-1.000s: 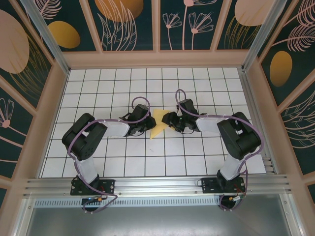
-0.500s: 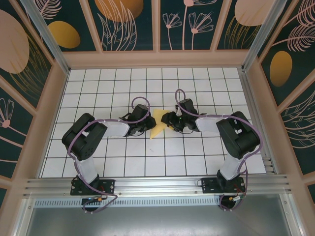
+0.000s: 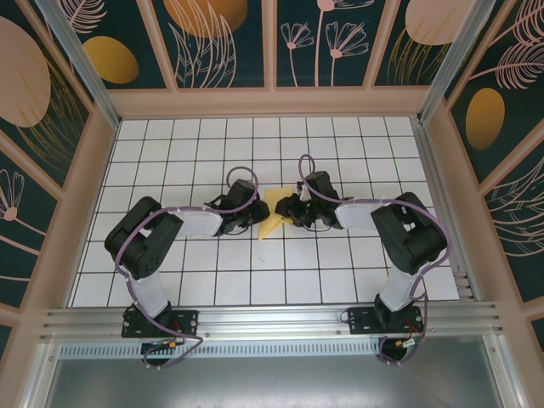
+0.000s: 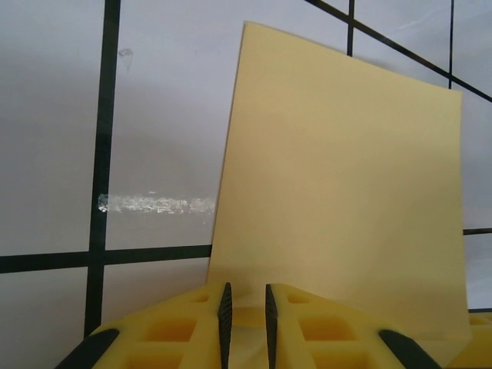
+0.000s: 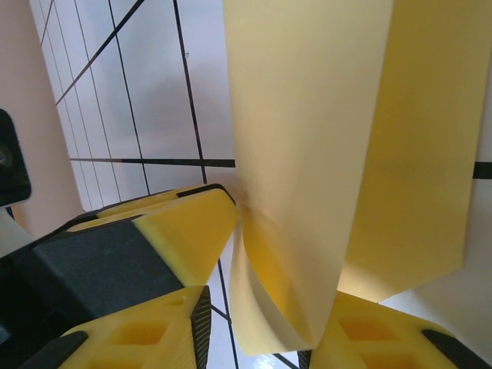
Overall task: Fold a paper plane with a square sheet of paper (pick it up from the middle)
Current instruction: Fourth fold the wing at the center of the table.
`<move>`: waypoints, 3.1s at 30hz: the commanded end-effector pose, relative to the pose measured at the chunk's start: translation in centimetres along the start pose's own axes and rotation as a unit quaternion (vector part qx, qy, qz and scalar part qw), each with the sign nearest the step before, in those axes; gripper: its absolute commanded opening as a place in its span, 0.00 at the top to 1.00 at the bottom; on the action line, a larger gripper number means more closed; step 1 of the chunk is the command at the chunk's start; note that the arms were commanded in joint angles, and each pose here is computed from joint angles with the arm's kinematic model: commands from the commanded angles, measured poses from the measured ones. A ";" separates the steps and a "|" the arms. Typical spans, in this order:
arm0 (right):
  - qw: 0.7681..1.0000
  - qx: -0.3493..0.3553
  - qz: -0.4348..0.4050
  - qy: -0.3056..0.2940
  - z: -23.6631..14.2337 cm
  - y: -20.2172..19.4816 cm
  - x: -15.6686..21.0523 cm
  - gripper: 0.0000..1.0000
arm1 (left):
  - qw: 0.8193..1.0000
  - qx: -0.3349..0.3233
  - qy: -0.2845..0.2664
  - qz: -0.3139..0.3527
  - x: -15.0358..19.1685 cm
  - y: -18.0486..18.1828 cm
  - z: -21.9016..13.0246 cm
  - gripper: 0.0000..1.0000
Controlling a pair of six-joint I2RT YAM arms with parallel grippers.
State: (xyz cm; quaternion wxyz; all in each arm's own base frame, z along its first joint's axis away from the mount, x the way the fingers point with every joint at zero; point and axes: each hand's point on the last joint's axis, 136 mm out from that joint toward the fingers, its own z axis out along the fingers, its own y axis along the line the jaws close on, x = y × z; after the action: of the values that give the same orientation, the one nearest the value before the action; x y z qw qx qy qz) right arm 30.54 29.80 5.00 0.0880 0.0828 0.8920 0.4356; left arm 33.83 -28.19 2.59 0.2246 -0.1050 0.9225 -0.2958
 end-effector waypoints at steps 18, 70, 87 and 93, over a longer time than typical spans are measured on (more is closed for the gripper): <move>0.994 0.061 -0.001 -0.090 -3.5 0.8 -2.3 1.00 | 0.997 0.040 -0.068 0.025 -3.3 -2.2 -5.9 0.50; 0.953 0.145 0.255 -0.074 0.1 0.6 -1.2 1.00 | 0.872 0.180 -0.141 0.432 2.5 -4.4 -3.2 0.53; 0.954 0.135 0.267 -0.017 0.2 1.8 0.5 1.00 | 0.849 0.172 -0.145 0.479 3.5 -3.1 -2.7 0.62; 0.954 0.130 0.270 0.000 0.4 2.0 1.1 1.00 | 0.846 0.167 -0.146 0.485 3.5 -3.0 -2.5 0.68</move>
State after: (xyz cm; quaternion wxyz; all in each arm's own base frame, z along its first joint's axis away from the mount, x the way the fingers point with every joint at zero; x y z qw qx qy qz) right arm 30.49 30.88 6.19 -0.0181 0.3313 0.8855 0.3253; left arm 30.03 -30.13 4.68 0.4743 0.3369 0.7641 -0.2788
